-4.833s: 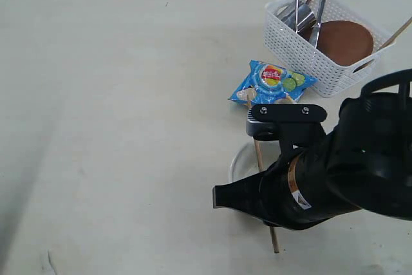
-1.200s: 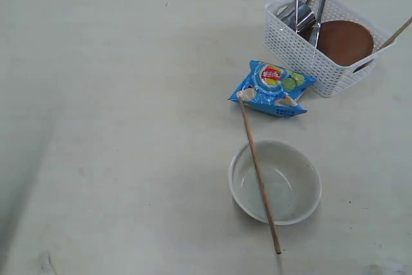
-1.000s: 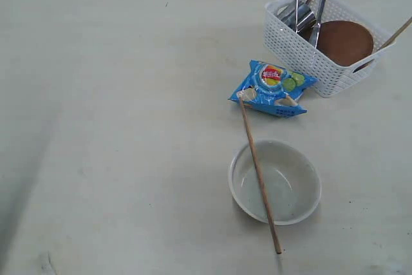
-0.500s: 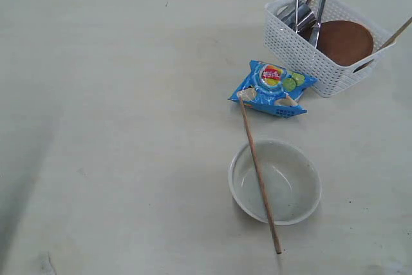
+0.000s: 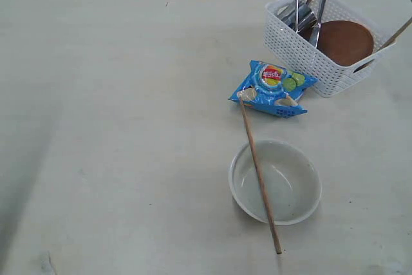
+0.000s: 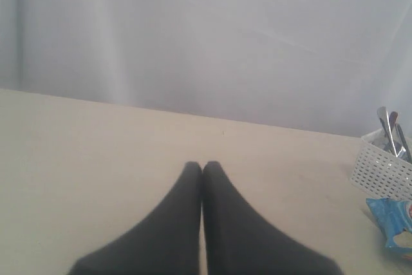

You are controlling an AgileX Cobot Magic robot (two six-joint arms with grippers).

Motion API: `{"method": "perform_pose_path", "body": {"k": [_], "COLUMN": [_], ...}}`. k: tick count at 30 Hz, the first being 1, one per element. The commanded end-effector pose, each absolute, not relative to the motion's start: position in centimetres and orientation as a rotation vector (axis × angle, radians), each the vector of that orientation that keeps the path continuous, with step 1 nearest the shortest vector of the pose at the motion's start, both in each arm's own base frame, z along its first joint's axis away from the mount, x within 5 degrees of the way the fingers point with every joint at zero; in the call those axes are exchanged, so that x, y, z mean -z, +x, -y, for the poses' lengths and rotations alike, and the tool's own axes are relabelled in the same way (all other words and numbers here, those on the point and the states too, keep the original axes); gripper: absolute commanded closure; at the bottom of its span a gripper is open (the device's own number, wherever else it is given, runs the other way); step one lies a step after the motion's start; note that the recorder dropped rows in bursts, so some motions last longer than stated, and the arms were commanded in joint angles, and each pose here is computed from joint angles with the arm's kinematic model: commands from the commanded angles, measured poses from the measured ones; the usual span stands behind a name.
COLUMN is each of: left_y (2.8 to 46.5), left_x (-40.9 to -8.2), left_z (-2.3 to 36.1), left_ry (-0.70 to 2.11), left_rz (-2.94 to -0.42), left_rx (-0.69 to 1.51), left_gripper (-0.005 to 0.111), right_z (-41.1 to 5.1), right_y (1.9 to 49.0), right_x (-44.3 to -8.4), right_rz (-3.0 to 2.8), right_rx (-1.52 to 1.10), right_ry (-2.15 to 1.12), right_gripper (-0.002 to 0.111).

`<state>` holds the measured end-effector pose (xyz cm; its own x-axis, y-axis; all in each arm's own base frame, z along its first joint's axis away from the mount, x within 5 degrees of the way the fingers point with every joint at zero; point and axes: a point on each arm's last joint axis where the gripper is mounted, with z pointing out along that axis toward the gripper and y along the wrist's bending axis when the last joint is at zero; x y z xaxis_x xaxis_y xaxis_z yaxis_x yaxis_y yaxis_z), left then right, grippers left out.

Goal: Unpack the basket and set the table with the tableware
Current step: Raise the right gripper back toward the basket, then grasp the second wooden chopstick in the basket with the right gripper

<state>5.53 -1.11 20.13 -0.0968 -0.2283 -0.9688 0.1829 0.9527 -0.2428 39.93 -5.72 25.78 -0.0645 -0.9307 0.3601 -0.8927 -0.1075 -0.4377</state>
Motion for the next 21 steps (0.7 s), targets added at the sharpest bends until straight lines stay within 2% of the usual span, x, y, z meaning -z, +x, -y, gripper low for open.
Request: {"method": "perform_pose_path", "body": {"k": [1, 21], "left_y": [5.5, 5.5], "left_x": [-20.0, -20.0], "left_z": [1.1, 1.1], "left_ry": [-0.022, -0.022], "left_rz": [-1.634, -1.634], "left_rx": [0.334, 0.334], "left_gripper": [0.107, 0.107], "right_z": [5.6, 6.0], "right_y": [40.6, 43.3], "right_x": [-25.5, -20.2], "right_rz": [-1.941, -1.714], "right_rx": [0.975, 1.051], "right_ry": [-2.18, -2.445], "right_gripper": [0.054, 0.054]}}
